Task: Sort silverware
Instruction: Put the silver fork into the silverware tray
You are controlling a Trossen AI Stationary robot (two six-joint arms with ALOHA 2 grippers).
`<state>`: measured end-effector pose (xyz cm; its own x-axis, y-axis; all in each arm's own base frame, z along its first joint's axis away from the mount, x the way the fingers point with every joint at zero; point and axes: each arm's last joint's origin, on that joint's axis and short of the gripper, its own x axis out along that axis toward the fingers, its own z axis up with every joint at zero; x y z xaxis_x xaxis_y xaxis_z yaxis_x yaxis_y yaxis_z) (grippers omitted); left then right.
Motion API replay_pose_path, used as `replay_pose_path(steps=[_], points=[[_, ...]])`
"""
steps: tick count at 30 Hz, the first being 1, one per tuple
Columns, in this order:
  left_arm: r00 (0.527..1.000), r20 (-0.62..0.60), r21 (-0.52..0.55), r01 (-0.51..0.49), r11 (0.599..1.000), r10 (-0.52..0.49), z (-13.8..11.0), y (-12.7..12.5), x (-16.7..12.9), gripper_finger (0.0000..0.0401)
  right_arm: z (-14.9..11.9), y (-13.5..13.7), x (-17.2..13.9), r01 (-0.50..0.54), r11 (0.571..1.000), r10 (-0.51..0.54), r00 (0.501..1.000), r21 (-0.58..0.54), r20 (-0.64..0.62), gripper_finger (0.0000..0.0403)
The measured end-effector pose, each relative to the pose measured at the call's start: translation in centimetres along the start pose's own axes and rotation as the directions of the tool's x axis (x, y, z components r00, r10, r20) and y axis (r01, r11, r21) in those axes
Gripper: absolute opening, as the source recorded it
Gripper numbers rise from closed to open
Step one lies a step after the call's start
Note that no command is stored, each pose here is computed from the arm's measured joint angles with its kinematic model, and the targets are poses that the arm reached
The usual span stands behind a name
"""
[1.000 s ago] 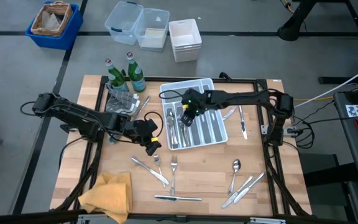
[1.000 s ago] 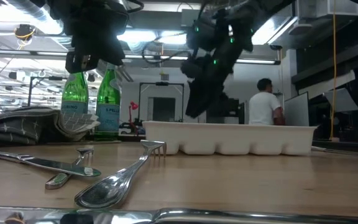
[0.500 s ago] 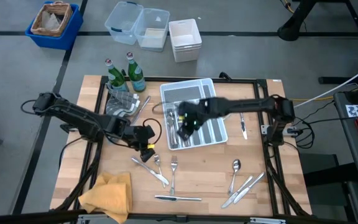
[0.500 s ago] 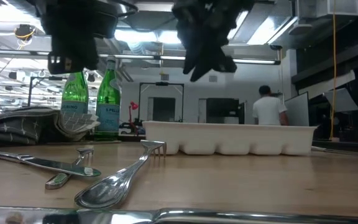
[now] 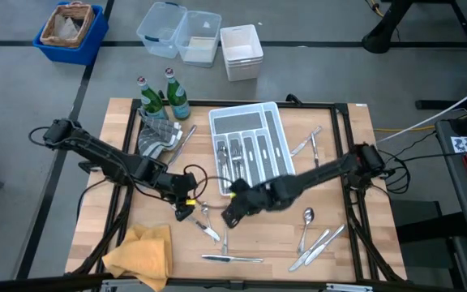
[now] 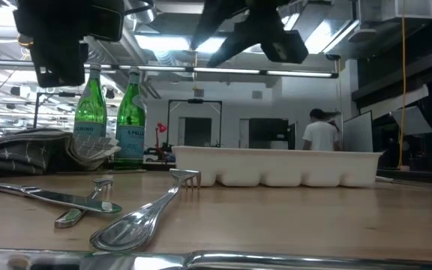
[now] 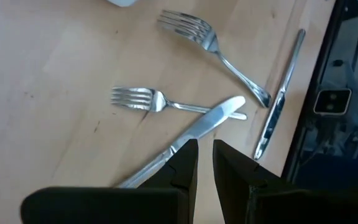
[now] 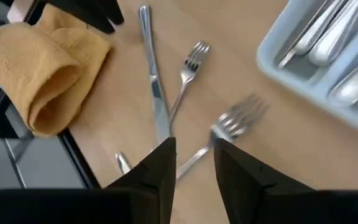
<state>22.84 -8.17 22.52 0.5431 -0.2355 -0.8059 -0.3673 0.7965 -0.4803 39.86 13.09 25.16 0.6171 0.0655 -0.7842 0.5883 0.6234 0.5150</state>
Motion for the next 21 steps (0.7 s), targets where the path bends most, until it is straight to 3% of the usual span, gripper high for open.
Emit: replay_pose_path(steps=[9, 21], points=[[1.000, -0.014, 0.032, 0.017, 0.999, -0.017, -0.7, -0.6, 0.0, 0.0040, -4.2, 0.1, 4.8, 0.069, 0.982, -0.067, 0.998, 0.175, -0.014, 0.0112], [1.000, -0.019, 0.045, 0.021, 0.999, -0.020, -0.9, -0.8, 0.0, 0.0040, -5.5, -1.2, 8.4, 0.149, 0.974, -0.144, 0.989, 0.169, -0.042, 0.0112]])
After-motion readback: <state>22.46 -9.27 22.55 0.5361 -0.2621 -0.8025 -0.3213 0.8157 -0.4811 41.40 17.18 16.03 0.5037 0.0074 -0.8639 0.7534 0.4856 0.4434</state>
